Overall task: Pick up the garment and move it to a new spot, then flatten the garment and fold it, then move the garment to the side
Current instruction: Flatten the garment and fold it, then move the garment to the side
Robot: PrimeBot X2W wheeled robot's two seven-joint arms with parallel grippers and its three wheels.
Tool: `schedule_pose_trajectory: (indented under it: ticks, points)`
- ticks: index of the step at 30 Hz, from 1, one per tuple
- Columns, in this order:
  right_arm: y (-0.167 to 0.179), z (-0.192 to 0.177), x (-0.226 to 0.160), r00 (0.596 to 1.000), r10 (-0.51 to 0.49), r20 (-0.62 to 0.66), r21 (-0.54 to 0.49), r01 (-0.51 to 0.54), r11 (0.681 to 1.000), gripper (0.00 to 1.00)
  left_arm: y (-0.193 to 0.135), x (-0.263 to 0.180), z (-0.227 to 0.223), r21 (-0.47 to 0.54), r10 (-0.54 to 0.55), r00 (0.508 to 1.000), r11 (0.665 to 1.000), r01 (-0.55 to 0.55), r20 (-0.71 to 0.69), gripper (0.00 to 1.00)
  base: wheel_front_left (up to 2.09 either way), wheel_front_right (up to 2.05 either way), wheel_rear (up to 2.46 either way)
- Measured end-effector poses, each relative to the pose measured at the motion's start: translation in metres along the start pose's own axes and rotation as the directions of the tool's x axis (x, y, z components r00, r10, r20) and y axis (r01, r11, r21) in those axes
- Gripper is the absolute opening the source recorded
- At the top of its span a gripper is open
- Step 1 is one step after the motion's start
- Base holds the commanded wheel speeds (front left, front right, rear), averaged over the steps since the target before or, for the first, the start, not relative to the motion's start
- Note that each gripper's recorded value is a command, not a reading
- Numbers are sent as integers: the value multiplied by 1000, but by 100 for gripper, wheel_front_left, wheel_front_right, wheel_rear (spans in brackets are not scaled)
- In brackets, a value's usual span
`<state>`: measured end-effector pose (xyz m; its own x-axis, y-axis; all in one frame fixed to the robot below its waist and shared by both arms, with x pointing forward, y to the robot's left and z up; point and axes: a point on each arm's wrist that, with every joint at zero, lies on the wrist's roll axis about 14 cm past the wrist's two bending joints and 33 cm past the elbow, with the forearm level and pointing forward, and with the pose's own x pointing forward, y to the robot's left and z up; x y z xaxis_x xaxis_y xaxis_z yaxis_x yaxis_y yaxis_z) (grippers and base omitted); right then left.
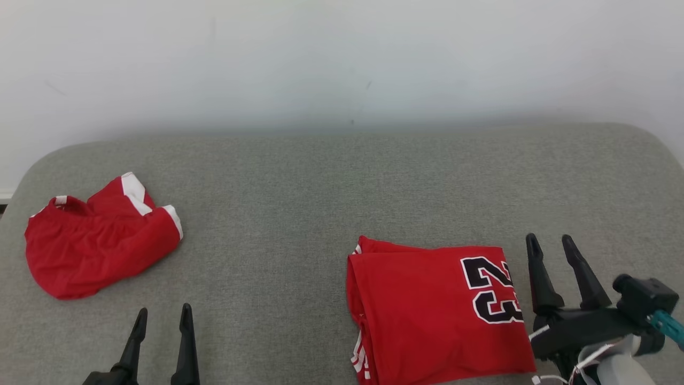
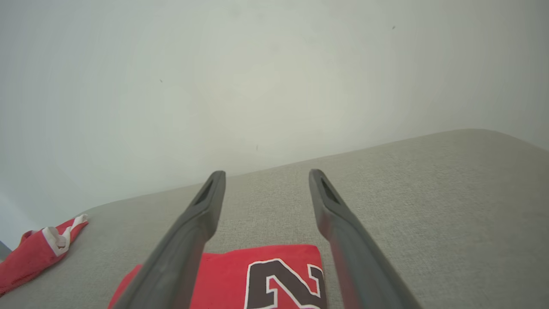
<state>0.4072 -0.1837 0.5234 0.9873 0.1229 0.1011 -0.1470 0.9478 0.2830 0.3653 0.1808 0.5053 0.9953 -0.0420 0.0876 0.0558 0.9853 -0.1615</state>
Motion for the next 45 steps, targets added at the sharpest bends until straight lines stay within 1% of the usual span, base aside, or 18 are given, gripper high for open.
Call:
schedule_pose_trajectory:
  ticks: [2, 7, 18, 30, 45]
  points:
    - [-6, 2, -9, 1000, -22, 11, -9, 22, 1000, 100, -2, 1, 2, 2, -5, 1000, 1000, 5, 6, 100, 0, 0, 0]
    - [-11, 5, -24, 999, -42, 29, -35, 43, 998, 100, -6, 3, 5, 11, -22, 1000, 1000, 21, 16, 100, 0, 0, 0]
    - [-12, 9, -55, 995, -74, 59, -76, 79, 994, 100, -11, -2, 16, 59, -39, 998, 998, 36, 46, 100, 0, 0, 0]
    - [0, 8, -63, 998, -36, 53, -136, 43, 990, 100, -13, -17, 10, 85, -53, 998, 995, 51, 20, 100, 0, 0, 0]
    - [6, 2, -63, 999, -32, 40, -127, 37, 991, 100, -10, -20, 3, 103, -58, 998, 993, 58, -4, 100, 0, 0, 0]
